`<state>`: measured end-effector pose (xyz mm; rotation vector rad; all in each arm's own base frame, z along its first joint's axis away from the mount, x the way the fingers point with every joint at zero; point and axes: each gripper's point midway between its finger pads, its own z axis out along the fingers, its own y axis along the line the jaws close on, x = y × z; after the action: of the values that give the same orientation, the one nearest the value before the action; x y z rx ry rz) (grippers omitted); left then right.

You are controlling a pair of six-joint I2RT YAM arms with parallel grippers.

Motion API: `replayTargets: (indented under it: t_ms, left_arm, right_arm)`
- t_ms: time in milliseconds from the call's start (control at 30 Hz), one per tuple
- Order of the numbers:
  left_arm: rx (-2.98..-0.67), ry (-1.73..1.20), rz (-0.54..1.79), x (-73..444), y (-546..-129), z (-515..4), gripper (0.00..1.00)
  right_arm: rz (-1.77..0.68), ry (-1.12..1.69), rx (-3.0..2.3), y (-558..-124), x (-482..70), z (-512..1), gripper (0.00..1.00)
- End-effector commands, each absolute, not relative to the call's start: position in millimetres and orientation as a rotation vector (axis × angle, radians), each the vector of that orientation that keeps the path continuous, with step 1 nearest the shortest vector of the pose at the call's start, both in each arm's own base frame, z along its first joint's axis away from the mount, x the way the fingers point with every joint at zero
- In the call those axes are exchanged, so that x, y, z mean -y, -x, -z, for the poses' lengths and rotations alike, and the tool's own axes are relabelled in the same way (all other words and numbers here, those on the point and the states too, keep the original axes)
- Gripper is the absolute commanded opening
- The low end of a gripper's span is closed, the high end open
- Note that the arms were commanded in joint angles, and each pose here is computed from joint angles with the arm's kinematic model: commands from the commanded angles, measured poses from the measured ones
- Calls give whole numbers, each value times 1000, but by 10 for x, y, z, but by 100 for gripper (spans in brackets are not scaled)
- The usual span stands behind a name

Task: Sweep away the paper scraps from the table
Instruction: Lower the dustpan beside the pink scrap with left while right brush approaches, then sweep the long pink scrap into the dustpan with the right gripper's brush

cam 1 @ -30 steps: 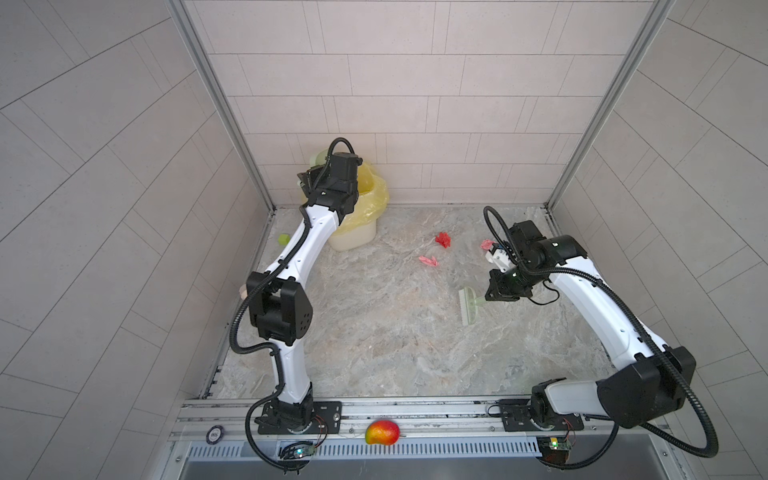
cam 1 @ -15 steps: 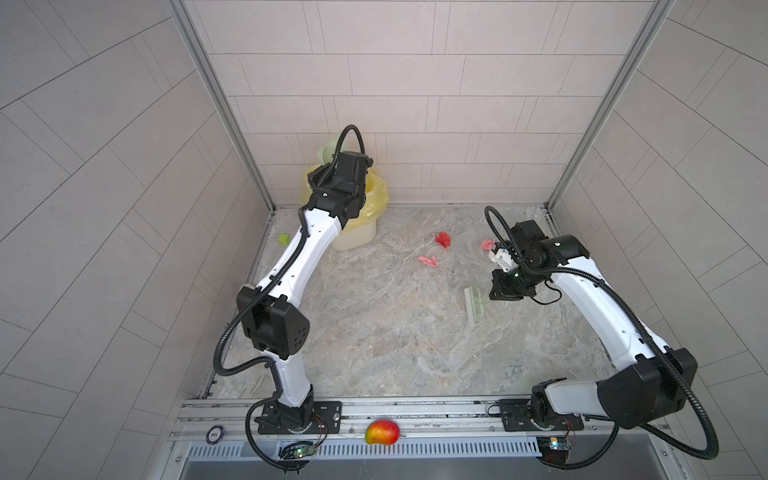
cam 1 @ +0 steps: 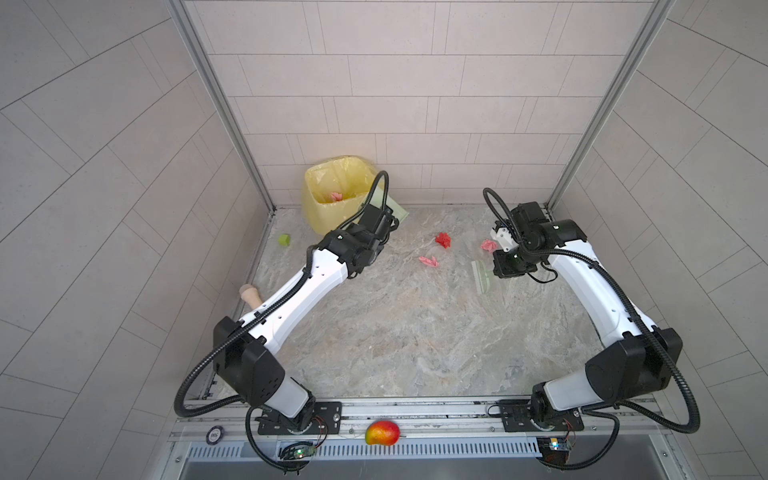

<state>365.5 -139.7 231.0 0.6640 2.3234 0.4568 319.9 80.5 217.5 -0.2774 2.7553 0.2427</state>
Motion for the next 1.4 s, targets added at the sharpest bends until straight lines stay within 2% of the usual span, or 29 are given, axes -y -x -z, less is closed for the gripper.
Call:
replayTargets:
  t_ms: [0, 233, 767, 1367]
  left_arm:
    - [-2445, -535, -174, 1525, -3304, -2089, 0]
    - [-2628, -542, -27, 1564, -2897, -1497, 0]
    - [-2786, -524, 133, 1611, -2503, -906, 0]
    - [-2851, -539, 155, 1619, -2399, -772, 0]
  right_arm:
    - [-140, 450, -2640, -3421, -922, -2344, 0]
    - [35, 762, -2569, -3759, -1321, -2304, 0]
    - [441, 1176, -2426, -4389, -1774, -2036, 0]
    - [407, 1364, -2452, -4550, -2141, -1514, 0]
